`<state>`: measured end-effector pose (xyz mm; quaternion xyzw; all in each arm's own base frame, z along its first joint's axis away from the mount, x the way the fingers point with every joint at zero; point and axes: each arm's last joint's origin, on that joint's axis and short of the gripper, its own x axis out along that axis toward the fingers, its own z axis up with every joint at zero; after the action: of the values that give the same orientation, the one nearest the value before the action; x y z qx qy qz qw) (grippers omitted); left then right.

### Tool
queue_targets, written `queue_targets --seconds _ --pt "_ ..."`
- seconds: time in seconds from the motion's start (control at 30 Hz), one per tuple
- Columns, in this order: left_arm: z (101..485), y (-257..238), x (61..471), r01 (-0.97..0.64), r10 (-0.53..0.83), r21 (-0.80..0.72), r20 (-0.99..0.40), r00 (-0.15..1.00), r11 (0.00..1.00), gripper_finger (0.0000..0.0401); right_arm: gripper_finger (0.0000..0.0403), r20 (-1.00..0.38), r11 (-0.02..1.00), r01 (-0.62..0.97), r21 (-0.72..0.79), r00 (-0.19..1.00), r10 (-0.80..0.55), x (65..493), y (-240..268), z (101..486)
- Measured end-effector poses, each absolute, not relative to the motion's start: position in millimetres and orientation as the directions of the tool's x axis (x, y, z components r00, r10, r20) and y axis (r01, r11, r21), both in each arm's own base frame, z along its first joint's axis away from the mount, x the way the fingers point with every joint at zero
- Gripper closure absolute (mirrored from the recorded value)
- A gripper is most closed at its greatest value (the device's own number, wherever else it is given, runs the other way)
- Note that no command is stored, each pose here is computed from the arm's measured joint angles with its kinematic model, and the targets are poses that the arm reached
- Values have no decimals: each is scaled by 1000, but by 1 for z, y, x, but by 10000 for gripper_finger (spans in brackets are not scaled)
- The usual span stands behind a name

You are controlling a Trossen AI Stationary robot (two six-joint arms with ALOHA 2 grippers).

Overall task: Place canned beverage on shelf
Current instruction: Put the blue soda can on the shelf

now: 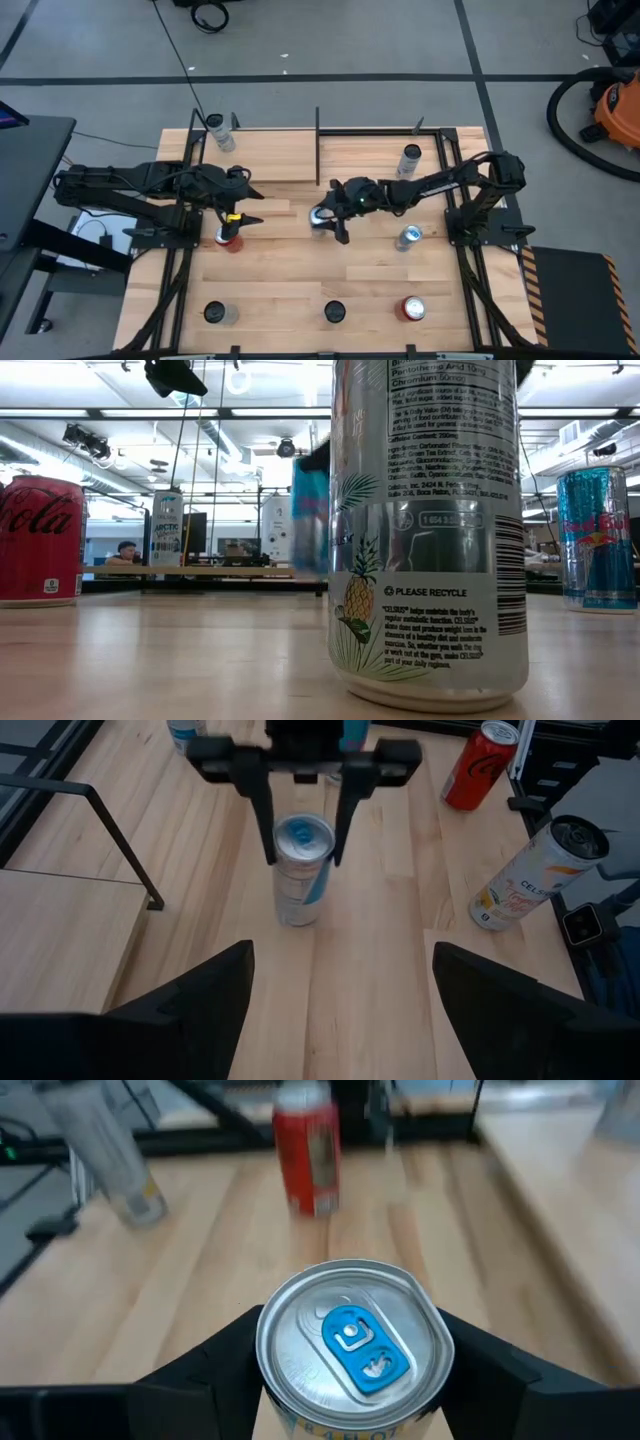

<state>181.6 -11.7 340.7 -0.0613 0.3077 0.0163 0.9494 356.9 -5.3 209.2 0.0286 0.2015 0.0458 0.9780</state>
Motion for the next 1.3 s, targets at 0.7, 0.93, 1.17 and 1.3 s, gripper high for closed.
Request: queue_targets --seconds 0.7,0.93,1.17,1.3 --pt "341 -11 182 -41 -5 -65 -586 810 997 92 160 -202 968 250 33 950 -239 363 -139 305" --pt "341 -11 182 -26 -5 -44 -585 811 999 92 160 -141 960 277 49 953 -268 356 -162 325" --pt "341 -11 182 -26 -5 -45 -580 815 999 92 160 -72 964 258 64 965 -254 373 -170 343" --pt "342 -11 183 -27 -3 -42 -576 818 999 92 160 -130 971 231 60 967 -222 396 -176 328"
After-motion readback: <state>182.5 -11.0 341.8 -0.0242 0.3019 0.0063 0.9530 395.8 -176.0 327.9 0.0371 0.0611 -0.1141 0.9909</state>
